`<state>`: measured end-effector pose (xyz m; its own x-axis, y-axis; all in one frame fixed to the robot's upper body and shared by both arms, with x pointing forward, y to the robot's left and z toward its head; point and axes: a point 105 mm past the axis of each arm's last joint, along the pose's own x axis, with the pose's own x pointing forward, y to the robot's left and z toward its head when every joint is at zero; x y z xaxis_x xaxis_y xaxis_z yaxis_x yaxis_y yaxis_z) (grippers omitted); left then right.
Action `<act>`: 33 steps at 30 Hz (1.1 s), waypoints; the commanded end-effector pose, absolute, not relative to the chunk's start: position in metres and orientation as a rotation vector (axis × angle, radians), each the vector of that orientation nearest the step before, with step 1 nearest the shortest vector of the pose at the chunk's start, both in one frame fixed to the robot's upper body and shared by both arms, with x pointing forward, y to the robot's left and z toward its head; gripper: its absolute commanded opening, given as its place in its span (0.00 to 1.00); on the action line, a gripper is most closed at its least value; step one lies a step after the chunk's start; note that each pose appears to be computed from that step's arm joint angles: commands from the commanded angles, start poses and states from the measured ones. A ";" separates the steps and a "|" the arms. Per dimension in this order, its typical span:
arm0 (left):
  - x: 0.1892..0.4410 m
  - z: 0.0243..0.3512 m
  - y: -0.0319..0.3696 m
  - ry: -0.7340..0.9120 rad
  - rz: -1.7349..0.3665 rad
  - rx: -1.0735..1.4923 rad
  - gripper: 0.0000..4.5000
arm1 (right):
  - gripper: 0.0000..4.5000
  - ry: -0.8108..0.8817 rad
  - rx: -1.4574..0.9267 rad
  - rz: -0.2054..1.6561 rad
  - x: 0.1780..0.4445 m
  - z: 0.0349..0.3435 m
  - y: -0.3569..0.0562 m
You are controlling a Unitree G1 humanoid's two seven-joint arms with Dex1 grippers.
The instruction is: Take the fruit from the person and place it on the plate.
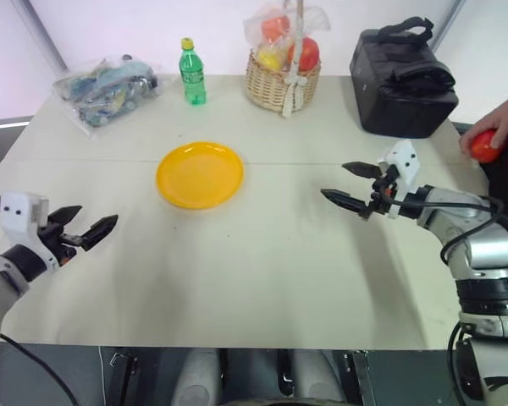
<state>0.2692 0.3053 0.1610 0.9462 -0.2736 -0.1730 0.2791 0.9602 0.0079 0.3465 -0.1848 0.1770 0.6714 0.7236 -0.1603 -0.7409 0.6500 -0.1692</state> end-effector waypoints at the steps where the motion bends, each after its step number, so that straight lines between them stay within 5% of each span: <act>1: 0.270 0.181 0.306 0.098 -0.284 0.059 1.00 | 0.98 0.030 -0.240 0.835 0.347 0.189 -0.182; 33: 0.279 0.189 0.294 0.081 -0.344 0.039 1.00 | 0.98 0.050 -0.191 0.868 0.340 0.170 -0.165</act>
<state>0.2795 0.2961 0.1784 0.9403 -0.3213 -0.1125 0.3233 0.9463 -0.0002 0.3422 -0.1691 0.1571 0.6542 0.7400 -0.1560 -0.7560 0.6461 -0.1051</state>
